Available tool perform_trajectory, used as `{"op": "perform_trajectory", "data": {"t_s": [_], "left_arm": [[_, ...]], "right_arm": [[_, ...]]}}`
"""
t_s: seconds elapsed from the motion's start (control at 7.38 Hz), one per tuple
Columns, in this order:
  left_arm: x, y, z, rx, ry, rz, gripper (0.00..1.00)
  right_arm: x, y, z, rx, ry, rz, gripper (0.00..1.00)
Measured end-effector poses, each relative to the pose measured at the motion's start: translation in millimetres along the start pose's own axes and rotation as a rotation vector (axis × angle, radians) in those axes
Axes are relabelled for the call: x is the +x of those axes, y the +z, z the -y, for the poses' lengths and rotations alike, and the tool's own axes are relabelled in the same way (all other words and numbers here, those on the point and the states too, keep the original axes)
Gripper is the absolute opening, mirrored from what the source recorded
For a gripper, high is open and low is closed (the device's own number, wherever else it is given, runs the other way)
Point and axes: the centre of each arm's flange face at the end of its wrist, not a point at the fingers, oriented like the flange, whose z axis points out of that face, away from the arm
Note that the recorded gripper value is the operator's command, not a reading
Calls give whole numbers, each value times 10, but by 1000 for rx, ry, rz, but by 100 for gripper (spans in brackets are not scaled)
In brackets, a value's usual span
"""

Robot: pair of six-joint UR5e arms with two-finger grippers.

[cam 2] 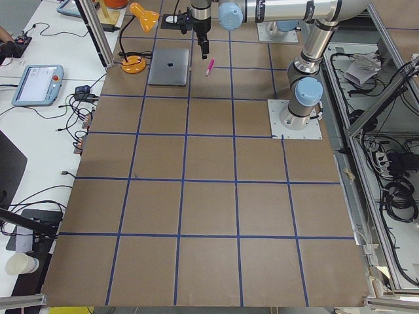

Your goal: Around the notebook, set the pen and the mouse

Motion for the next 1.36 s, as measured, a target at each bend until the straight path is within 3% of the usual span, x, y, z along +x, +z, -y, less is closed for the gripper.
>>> {"op": "perform_trajectory", "data": {"t_s": [0.54,0.95,1.36], "left_arm": [[-1,-177,142,14,64,-1,100],[-7,-208,134,19,63,-1,100],[-12,-238,109,23,64,-1,100]], "right_arm": [[15,-109,35,-35,-4,-7,100],[-31,-390,37,-1,-8,-12,100],[-42,-397,-23,-37,0,-19,100]]}}
